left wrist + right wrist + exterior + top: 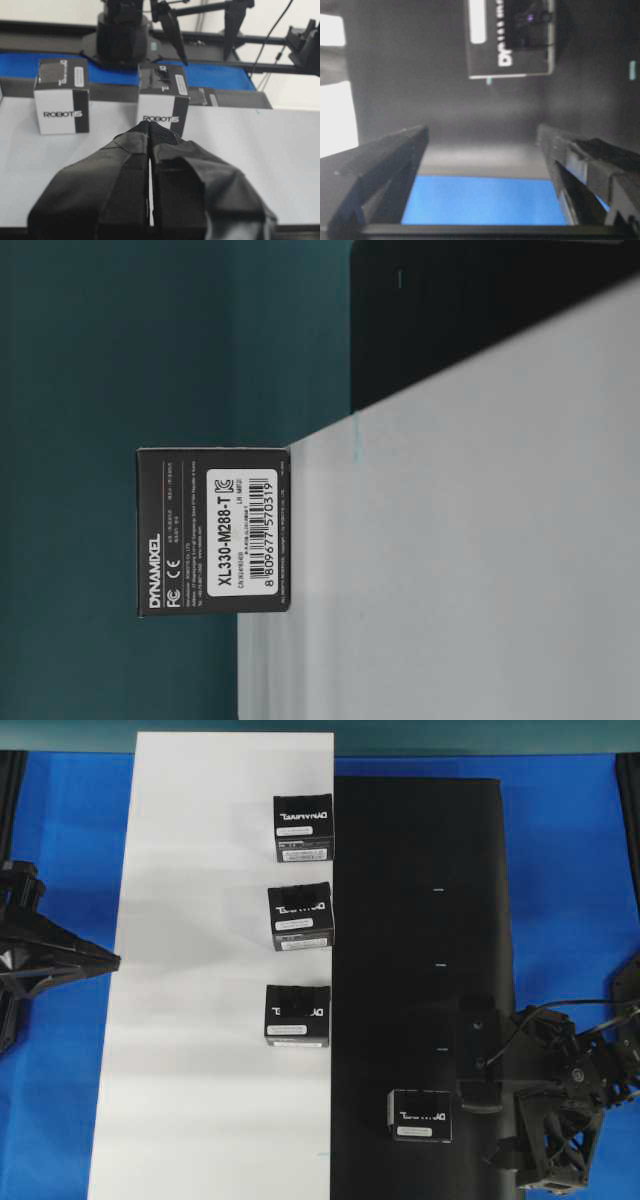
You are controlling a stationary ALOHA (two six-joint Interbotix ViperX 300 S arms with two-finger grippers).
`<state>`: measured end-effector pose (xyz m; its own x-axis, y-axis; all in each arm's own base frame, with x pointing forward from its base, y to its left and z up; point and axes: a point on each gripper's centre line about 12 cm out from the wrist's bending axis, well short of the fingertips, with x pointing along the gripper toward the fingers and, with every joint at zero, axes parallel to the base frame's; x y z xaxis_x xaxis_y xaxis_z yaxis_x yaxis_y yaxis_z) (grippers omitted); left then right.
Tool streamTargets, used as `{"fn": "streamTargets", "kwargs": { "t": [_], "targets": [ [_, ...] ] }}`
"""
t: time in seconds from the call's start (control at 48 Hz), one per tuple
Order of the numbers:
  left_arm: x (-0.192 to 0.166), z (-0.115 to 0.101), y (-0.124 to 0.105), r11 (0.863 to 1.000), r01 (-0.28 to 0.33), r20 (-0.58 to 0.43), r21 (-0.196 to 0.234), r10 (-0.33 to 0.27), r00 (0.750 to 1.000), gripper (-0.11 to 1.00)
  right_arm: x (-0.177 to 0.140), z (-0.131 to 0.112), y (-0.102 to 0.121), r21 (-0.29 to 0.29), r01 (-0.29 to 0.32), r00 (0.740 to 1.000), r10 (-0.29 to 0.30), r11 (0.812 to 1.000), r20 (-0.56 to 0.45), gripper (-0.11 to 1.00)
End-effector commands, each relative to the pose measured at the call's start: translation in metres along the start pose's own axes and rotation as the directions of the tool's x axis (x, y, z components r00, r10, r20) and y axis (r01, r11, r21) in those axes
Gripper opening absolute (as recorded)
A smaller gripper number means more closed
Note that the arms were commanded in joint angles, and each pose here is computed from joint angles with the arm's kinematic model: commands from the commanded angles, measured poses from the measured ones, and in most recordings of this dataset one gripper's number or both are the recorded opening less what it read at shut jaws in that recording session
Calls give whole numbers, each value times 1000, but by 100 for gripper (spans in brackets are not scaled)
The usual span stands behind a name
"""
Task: Place the box from the black base onto the white base.
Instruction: 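Move the right gripper over the box on the black base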
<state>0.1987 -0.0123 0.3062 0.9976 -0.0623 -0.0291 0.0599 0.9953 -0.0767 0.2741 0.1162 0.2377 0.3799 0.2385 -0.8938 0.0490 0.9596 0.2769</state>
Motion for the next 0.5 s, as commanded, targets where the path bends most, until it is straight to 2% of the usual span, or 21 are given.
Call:
{"fn": "streamTargets", "kwargs": {
  "t": [0.0,0.187,0.479],
  "targets": [
    [2,7,0,1000,0,15,-2,0,1000,-2,7,1,0,-9,19,1000,-19,1000,-17,100],
    [2,7,0,1000,0,15,-2,0,1000,-2,24,4,3,-28,34,999,-35,999,-39,100],
    [2,8,-1,1000,3,18,-9,-3,1000,-2,39,5,-2,-72,89,994,-93,993,-54,100]
  ]
}}
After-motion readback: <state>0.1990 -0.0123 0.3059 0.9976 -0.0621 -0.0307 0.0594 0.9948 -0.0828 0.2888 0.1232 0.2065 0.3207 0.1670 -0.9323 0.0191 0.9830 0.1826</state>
